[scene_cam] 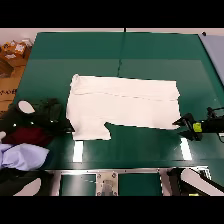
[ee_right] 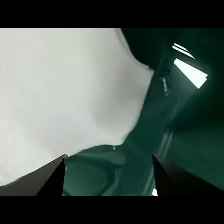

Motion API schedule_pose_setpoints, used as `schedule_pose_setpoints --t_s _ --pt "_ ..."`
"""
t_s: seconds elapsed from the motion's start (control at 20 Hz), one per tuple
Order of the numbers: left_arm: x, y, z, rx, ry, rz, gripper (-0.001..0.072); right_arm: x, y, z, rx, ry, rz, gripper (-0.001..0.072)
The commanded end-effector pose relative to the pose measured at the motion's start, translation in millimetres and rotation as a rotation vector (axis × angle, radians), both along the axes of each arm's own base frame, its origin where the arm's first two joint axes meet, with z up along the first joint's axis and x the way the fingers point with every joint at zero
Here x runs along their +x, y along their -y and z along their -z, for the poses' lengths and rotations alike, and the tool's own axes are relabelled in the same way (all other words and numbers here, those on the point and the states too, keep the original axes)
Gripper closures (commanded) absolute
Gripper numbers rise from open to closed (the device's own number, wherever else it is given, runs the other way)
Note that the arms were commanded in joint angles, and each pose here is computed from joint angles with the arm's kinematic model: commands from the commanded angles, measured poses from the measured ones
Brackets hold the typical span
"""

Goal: Fold the shirts.

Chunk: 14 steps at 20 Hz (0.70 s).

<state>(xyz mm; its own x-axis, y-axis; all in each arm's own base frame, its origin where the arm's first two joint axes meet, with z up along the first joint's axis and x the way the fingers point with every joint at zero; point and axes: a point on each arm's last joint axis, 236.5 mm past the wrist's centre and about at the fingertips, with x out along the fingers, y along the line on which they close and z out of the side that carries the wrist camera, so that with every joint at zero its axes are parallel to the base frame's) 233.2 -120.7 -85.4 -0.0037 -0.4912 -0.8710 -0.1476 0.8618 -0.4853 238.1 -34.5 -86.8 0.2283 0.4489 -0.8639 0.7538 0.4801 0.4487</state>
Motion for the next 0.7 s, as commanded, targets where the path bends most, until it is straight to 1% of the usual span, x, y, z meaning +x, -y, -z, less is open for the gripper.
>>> schedule_pose_setpoints --t_s 0.0,0.05,0.1,0.15,0.2,0.25,0.3,0.35,0.4,0.45,0.55,0.65 --pt "22 17 12 -0.011 0.13 -0.081 0.0174 14 -7 18 0.021 0.047 0.13 0.0126" --pt "29 18 11 -0.017 0.148 -0.107 0.0174 17 -4 24 0.009 0.05 0.149 0.0128" --pt "32 20 11 -0.032 0.147 -0.126 0.0183 22 -2 28 0.004 0.055 0.169 0.0158" --pt "32 23 12 -0.041 0.143 -0.125 0.0336 27 -1 32 0.007 0.062 0.188 0.0161" --pt "33 24 10 -0.05 0.151 -0.115 0.0447 35 -2 33 0.012 0.086 0.194 0.0205" --pt "32 27 8 -0.06 0.152 -0.1 0.0537 43 -6 33 0.027 0.109 0.195 0.0373" --pt "32 29 4 -0.067 0.158 -0.069 0.0664 51 -12 30 0.048 0.139 0.179 0.0548" --pt "31 31 -3 -0.075 0.159 -0.034 0.0685 56 -16 27 0.053 0.167 0.156 0.0602" --pt "30 31 -8 -0.066 0.156 0.007 0.0685 57 -16 25 0.047 0.182 0.133 0.0666" --pt "28 26 -13 -0.041 0.153 0.055 0.0685 57 -16 24 0.042 0.189 0.113 0.0693" --pt "26 18 -19 0.003 0.13 0.102 0.0686 52 -13 24 0.036 0.185 0.089 0.0693" --pt "16 22 -30 -0.016 0.092 0.151 0.0686 42 -11 24 0.038 0.157 0.054 0.0694"
